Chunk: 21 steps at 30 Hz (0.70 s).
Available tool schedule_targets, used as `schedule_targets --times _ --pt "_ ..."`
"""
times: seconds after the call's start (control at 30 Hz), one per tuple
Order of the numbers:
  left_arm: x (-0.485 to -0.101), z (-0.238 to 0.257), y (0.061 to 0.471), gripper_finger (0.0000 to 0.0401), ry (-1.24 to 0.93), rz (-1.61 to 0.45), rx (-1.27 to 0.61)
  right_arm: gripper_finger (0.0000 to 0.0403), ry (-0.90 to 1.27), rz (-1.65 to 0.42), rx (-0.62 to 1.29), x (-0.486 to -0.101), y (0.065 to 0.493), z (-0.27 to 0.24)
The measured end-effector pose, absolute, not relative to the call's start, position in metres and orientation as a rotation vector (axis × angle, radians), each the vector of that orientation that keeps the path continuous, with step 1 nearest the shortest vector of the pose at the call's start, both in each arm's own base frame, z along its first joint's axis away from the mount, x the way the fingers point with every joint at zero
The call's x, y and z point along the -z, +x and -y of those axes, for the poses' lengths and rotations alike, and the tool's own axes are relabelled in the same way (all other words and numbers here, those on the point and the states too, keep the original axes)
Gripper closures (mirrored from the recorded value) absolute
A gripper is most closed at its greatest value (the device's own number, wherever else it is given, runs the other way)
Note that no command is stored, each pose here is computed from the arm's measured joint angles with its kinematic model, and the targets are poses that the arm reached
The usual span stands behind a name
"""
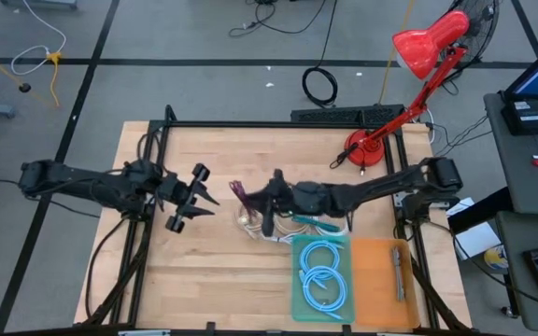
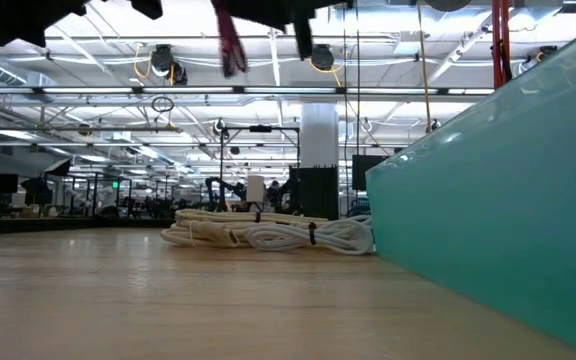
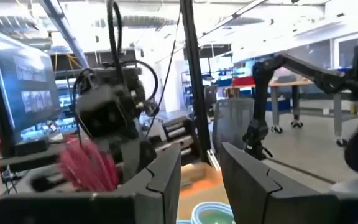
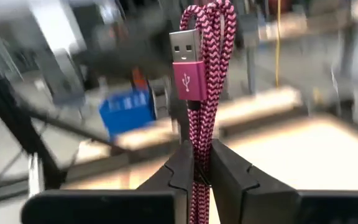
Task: Pick & Place USB Port
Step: Put the pink charger cable into the orange bin
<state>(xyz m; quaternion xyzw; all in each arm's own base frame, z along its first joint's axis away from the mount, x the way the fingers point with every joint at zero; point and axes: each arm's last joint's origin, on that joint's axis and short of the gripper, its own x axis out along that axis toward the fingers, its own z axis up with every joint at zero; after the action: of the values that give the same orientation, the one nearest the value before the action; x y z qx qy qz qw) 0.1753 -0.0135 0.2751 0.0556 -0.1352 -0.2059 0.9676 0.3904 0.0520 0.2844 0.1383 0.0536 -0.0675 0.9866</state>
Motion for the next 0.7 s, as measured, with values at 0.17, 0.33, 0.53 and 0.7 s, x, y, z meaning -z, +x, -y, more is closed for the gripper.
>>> schedule_targets --times 0.17,0.33,0.53,0.7 --pt "-0.274 0.013 0.169 0.0284 0.133 0.236 0.356 0.0379 0.482 -0.354 0.204 -0.283 0.364 -0.062" --pt "-0.273 0.012 0.169 0.0283 0.133 0.219 0.32 0.0376 0.705 -0.515 0.245 -0.291 0.331 -0.077" --pt "-0.273 0.012 0.169 0.0283 0.131 0.212 0.316 0.0385 0.97 -0.641 0.368 -0.308 0.282 -0.096" --pt "-0.271 0.012 0.169 0.0283 0.132 0.199 0.317 0.0386 1.099 -0.757 0.557 -0.311 0.231 -0.114"
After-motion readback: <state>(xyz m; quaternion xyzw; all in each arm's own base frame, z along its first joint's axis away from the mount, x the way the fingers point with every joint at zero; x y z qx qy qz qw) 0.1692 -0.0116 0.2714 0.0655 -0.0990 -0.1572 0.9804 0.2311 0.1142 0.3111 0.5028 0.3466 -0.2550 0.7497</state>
